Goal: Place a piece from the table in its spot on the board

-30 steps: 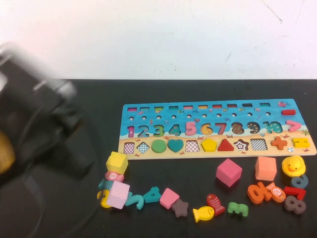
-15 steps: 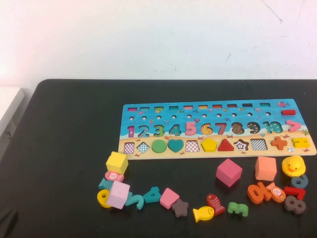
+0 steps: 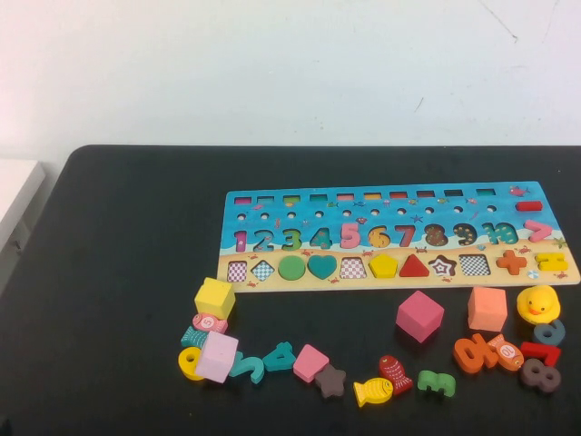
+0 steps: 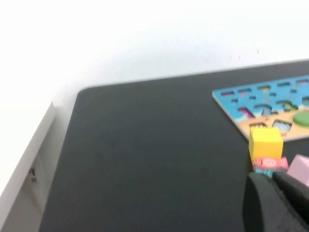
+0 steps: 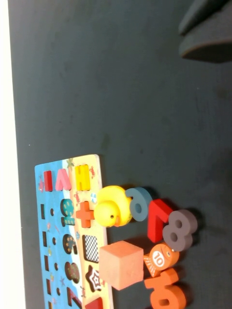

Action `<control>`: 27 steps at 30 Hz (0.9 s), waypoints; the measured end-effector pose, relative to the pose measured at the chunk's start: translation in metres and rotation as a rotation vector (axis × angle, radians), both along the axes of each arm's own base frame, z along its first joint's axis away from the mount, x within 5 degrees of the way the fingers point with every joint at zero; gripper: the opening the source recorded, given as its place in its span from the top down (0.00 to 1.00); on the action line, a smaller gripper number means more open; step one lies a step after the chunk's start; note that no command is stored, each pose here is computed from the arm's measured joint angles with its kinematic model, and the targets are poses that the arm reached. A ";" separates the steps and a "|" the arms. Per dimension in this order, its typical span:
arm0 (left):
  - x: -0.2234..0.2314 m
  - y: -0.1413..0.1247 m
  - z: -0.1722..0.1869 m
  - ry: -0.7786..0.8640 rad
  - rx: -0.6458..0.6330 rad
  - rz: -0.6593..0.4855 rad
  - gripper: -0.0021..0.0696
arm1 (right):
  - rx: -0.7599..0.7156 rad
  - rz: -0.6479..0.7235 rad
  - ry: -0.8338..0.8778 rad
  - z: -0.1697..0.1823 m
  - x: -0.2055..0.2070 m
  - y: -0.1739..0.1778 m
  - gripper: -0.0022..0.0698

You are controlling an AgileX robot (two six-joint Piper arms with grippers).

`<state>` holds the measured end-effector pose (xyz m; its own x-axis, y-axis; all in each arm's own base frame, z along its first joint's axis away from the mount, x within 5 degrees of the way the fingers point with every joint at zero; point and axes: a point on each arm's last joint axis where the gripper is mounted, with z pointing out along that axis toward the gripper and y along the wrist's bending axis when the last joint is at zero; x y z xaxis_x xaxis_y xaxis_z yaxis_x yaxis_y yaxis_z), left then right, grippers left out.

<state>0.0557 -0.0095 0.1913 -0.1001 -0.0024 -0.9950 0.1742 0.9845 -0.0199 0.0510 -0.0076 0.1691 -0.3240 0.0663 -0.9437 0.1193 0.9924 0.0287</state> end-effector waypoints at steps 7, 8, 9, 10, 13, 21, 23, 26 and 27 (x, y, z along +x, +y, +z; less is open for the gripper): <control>-0.001 0.003 -0.010 0.112 0.030 0.056 0.97 | 0.000 0.000 0.000 0.000 0.000 0.000 0.94; -0.002 0.004 -0.011 0.121 0.034 0.065 0.97 | 0.000 0.000 0.000 0.000 0.000 0.000 0.94; -0.002 0.005 -0.012 0.129 0.033 0.081 0.97 | 0.000 0.000 0.000 0.000 0.000 0.000 0.94; -0.002 0.005 -0.012 0.133 0.031 0.090 0.97 | 0.000 0.000 0.000 0.000 0.000 0.000 0.94; -0.002 0.006 -0.013 0.142 0.036 0.098 0.97 | 0.000 0.000 0.000 0.000 0.000 0.000 0.94; -0.003 0.006 -0.014 0.156 0.060 0.094 0.97 | 0.000 0.000 0.000 0.000 0.000 0.000 0.94; -0.003 0.006 -0.014 0.156 0.062 0.094 0.97 | 0.000 0.000 0.000 0.000 0.000 0.000 0.94; -0.003 0.006 -0.014 0.155 0.066 0.093 0.97 | 0.000 0.000 0.000 0.000 0.000 0.000 0.94; -0.003 0.006 -0.014 0.155 0.066 0.093 0.97 | 0.000 0.000 0.000 0.000 0.000 0.000 0.94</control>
